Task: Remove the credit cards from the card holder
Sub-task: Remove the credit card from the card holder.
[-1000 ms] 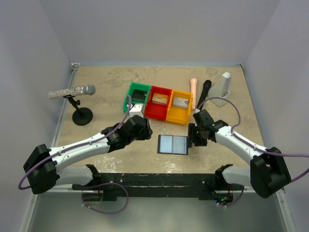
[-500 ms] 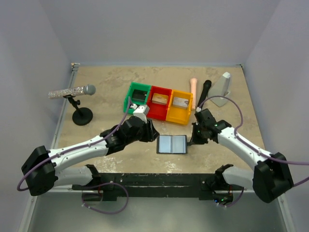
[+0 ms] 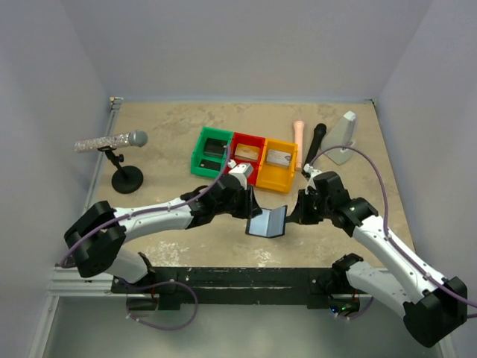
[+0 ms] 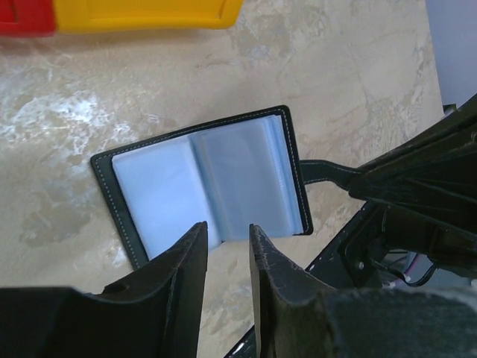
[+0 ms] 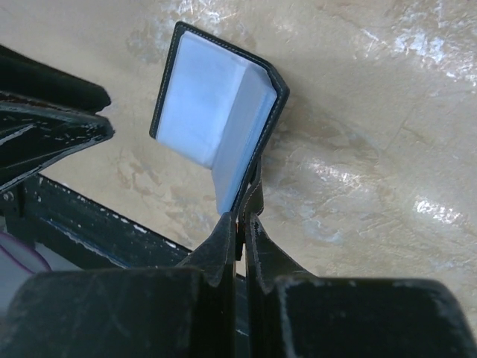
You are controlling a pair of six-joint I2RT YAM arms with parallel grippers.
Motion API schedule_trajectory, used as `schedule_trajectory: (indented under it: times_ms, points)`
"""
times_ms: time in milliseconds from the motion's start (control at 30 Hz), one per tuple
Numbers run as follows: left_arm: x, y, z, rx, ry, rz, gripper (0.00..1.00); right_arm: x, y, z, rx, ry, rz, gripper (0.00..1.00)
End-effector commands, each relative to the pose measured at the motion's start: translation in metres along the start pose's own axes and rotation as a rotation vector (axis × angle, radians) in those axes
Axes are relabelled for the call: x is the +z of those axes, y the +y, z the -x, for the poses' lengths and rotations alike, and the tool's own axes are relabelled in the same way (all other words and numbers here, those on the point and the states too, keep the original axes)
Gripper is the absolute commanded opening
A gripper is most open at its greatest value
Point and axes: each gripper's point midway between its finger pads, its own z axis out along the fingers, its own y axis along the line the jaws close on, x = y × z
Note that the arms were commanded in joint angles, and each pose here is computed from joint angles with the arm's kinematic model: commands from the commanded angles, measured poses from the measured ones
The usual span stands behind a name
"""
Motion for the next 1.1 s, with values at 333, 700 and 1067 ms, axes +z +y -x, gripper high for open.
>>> schedule_trajectory:
  times_ms: [333, 700, 1067]
  points:
    - [0.034, -0.051, 0.008, 0.071, 0.048, -0.129, 0.37, -0.005, 0.011, 0.002, -0.054, -0.037, 0.076, 0.00]
    - [0.048, -0.054, -0.006, 0.120, 0.104, -0.118, 0.41, -0.009, 0.021, 0.011, -0.058, -0.068, 0.114, 0.00]
    - [0.059, -0.048, -0.017, 0.154, 0.136, -0.071, 0.42, -0.012, 0.026, 0.014, -0.053, -0.073, 0.134, 0.00]
